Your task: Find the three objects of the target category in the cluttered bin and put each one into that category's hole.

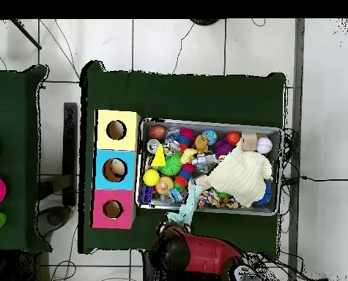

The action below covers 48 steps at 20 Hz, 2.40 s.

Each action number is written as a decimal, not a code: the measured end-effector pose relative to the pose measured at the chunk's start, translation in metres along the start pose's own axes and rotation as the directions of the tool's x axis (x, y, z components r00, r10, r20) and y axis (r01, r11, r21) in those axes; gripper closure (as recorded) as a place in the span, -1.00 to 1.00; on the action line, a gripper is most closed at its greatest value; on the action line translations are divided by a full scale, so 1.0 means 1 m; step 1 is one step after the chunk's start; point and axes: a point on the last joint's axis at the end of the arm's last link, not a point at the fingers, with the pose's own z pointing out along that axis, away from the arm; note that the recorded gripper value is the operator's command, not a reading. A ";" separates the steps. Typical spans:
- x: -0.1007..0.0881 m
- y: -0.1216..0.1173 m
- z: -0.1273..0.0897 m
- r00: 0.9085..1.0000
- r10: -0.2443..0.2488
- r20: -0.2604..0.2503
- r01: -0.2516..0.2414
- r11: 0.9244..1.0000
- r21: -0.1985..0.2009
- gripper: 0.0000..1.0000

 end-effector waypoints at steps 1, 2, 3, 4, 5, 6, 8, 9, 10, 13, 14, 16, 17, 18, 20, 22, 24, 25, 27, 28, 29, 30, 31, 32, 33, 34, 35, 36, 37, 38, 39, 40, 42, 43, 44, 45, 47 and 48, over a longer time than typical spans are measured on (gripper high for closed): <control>0.002 0.001 0.000 1.000 0.000 -0.004 0.000 1.000 -0.002 -1.00; 0.003 0.001 0.000 1.000 0.000 -0.005 0.000 1.000 -0.002 -1.00; 0.003 0.001 0.000 1.000 0.001 -0.005 -0.001 1.000 -0.002 -1.00; 0.003 0.001 0.000 1.000 0.001 -0.006 -0.001 1.000 -0.003 -1.00; 0.003 0.000 0.000 1.000 0.005 -0.006 -0.005 1.000 -0.004 -1.00; 0.003 -0.002 0.000 1.000 0.008 -0.006 -0.008 1.000 -0.005 -1.00; 0.002 -0.004 0.000 1.000 0.014 -0.003 -0.014 1.000 -0.007 -1.00; 0.000 -0.005 -0.002 1.000 0.020 0.001 -0.020 1.000 -0.010 -1.00; -0.002 -0.007 -0.003 1.000 0.025 0.005 -0.025 1.000 -0.012 -1.00; -0.012 -0.014 -0.012 0.998 0.055 0.024 -0.054 0.998 -0.019 -1.00; -0.015 -0.016 -0.015 0.998 0.064 0.027 -0.064 0.998 -0.020 -1.00; -0.022 -0.019 -0.024 0.996 0.085 0.029 -0.084 0.996 -0.022 -1.00; -0.026 -0.020 -0.028 0.995 0.094 0.030 -0.093 0.995 -0.023 -1.00; -0.030 -0.021 -0.032 0.994 0.102 0.029 -0.101 0.995 -0.023 -1.00; -0.037 -0.023 -0.038 0.993 0.115 0.026 -0.115 0.993 -0.025 -1.00; -0.047 -0.027 -0.045 0.991 0.133 0.023 -0.132 0.991 -0.026 -1.00; -0.051 -0.028 -0.048 0.990 0.140 0.022 -0.139 0.990 -0.027 -1.00; -0.054 -0.029 -0.049 0.989 0.144 0.021 -0.143 0.989 -0.028 -1.00; -0.062 -0.029 -0.053 0.988 0.153 0.018 -0.152 0.988 -0.030 -1.00; -0.064 -0.029 -0.054 0.988 0.154 0.019 -0.154 0.988 -0.030 -1.00; -0.067 -0.029 -0.056 0.988 0.154 0.020 -0.154 0.988 -0.030 -1.00; -0.070 -0.029 -0.057 0.988 0.155 0.023 -0.154 0.988 -0.029 -1.00; -0.072 -0.030 -0.059 0.987 0.156 0.027 -0.155 0.987 -0.029 -1.00; -0.076 -0.031 -0.060 0.987 0.157 0.035 -0.156 0.987 -0.027 -1.00; -0.080 -0.033 -0.061 0.986 0.159 0.042 -0.158 0.987 -0.027 -1.00; -0.082 -0.033 -0.061 0.986 0.160 0.044 -0.159 0.987 -0.027 -1.00; -0.086 -0.034 -0.060 0.985 0.163 0.049 -0.162 0.986 -0.029 -1.00; -0.088 -0.035 -0.060 0.985 0.166 0.051 -0.164 0.986 -0.031 -1.00; -0.090 -0.035 -0.059 0.985 0.167 0.051 -0.166 0.986 -0.033 -1.00; -0.093 -0.036 -0.058 0.984 0.170 0.052 -0.169 0.985 -0.036 -1.00; -0.097 -0.037 -0.055 0.983 0.174 0.051 -0.172 0.984 -0.040 -1.00; -0.098 -0.037 -0.053 0.983 0.175 0.052 -0.173 0.984 -0.042 -1.00; -0.105 -0.037 -0.048 0.983 0.178 0.052 -0.176 0.983 -0.047 -1.00; -0.108 -0.037 -0.046 0.982 0.179 0.051 -0.177 0.983 -0.049 -1.00; -0.112 -0.037 -0.043 0.982 0.181 0.051 -0.179 0.983 -0.052 -1.00; -0.115 -0.037 -0.041 0.982 0.182 0.052 -0.179 0.982 -0.055 -1.00; -0.121 -0.037 -0.037 0.981 0.184 0.053 -0.181 0.982 -0.060 -1.00; -0.124 -0.037 -0.035 0.981 0.185 0.055 -0.182 0.981 -0.062 -1.00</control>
